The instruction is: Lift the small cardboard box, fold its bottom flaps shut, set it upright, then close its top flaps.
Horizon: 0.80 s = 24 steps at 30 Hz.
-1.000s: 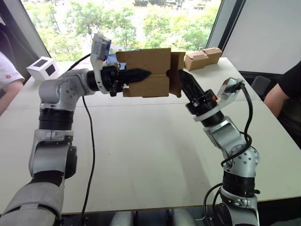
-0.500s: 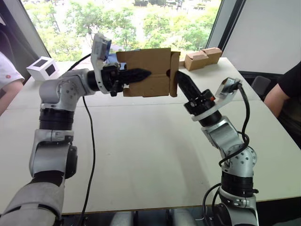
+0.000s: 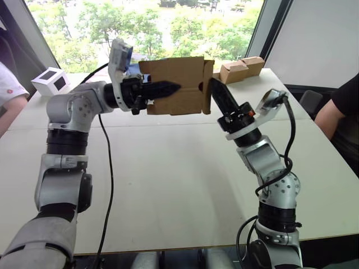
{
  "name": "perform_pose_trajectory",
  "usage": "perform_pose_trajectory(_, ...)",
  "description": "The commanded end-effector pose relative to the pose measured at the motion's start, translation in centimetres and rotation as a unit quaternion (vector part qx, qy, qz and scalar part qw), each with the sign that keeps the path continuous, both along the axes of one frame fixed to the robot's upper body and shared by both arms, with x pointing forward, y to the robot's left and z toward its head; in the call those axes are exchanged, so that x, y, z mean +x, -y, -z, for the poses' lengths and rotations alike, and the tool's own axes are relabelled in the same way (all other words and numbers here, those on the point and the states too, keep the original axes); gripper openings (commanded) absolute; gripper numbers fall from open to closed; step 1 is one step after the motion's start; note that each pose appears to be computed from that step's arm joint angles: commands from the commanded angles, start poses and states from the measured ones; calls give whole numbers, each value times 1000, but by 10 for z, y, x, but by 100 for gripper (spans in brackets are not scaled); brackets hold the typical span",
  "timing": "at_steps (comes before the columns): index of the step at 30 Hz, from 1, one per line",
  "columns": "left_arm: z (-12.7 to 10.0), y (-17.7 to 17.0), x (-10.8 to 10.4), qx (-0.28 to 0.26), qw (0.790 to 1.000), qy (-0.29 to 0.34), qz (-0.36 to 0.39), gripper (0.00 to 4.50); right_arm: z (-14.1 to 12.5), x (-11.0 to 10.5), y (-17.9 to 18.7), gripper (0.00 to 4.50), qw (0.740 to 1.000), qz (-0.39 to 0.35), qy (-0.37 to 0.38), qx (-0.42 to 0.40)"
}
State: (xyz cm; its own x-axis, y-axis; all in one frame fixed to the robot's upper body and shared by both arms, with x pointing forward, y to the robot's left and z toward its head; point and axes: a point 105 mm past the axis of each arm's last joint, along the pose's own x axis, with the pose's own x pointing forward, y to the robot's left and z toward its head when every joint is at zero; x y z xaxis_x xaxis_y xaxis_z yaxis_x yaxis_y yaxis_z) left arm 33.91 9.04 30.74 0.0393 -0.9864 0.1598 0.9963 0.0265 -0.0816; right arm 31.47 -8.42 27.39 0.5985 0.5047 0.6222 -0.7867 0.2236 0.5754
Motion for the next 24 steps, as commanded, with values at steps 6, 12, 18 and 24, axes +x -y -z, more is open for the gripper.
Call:
perform_pose_trajectory(6,-13,1,-8,-12,999,36,8,0,-8,0,-6,83,1000,14,9,-2)
perform_pose_trajectory(12,-13,-1,-7,-13,999,35,2,0,-7,5,-5,83,1000,26,-2,0)
perform_pose_trajectory(18,-12,-5,-6,-15,999,35,-7,0,-9,2,-7,83,1000,15,1,6)
perform_pose_trajectory(24,-10,-1,-6,-15,999,33,-5,0,-15,-8,-18,83,999,-26,15,11)
